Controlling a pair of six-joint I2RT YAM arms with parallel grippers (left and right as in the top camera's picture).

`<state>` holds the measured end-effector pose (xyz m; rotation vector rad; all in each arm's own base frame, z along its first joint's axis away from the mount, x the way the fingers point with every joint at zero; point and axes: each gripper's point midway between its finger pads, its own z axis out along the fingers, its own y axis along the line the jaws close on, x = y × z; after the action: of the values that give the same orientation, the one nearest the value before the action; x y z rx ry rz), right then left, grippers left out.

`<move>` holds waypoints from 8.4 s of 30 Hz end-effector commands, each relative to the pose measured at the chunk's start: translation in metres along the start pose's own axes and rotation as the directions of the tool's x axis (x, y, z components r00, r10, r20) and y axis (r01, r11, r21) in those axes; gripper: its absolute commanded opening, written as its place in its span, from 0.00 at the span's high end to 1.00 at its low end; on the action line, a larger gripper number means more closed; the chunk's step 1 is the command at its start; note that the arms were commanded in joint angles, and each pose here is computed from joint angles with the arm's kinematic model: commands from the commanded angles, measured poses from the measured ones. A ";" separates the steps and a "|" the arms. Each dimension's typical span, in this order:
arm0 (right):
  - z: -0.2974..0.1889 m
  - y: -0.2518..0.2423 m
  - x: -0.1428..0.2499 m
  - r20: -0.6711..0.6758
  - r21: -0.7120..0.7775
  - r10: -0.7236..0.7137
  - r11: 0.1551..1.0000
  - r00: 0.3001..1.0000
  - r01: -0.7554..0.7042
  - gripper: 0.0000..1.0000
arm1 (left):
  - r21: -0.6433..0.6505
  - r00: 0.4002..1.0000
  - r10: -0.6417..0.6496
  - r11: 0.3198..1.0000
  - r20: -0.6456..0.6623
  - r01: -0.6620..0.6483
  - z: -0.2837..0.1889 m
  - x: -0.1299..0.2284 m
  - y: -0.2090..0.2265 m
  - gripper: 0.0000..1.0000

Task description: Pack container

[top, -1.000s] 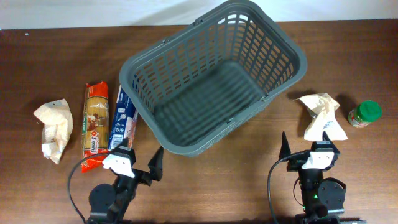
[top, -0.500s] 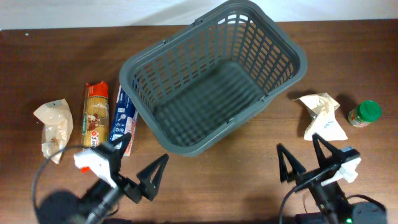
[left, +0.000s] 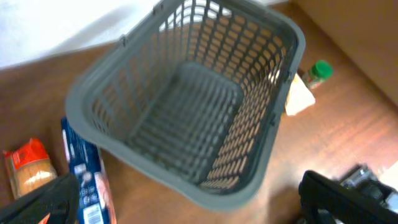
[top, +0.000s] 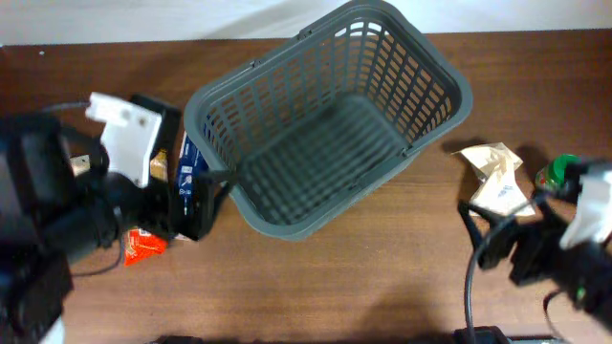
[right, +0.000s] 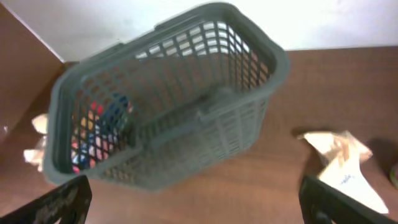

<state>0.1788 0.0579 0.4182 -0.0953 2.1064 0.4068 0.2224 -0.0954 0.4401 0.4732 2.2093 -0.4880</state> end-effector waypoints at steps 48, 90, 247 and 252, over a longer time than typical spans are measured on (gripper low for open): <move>0.252 -0.067 0.006 -0.463 0.012 0.044 0.999 0.885 -0.043 0.96 | 0.224 0.631 0.448 0.887 -0.633 -0.405 0.223 0.126 -0.057 0.98; 0.012 -0.083 -0.117 0.128 0.466 -0.001 0.883 0.992 -0.059 0.96 | -0.397 0.944 -0.077 0.916 -0.322 -0.060 0.084 0.056 0.086 0.19; 0.043 -0.325 -0.016 0.169 0.772 0.685 0.355 0.709 -0.527 0.01 | 0.328 0.186 0.937 0.282 -0.297 -0.902 0.406 0.019 -0.033 0.98; 0.043 -0.325 -0.016 0.169 0.772 0.685 0.355 0.709 -0.527 0.01 | 0.430 0.138 0.918 0.302 -0.372 -0.851 0.432 0.071 -0.016 0.51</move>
<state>0.2951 -0.2342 0.3298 1.2782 2.2629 -0.1712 0.4415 -0.3095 0.1085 2.1518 1.9022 0.2070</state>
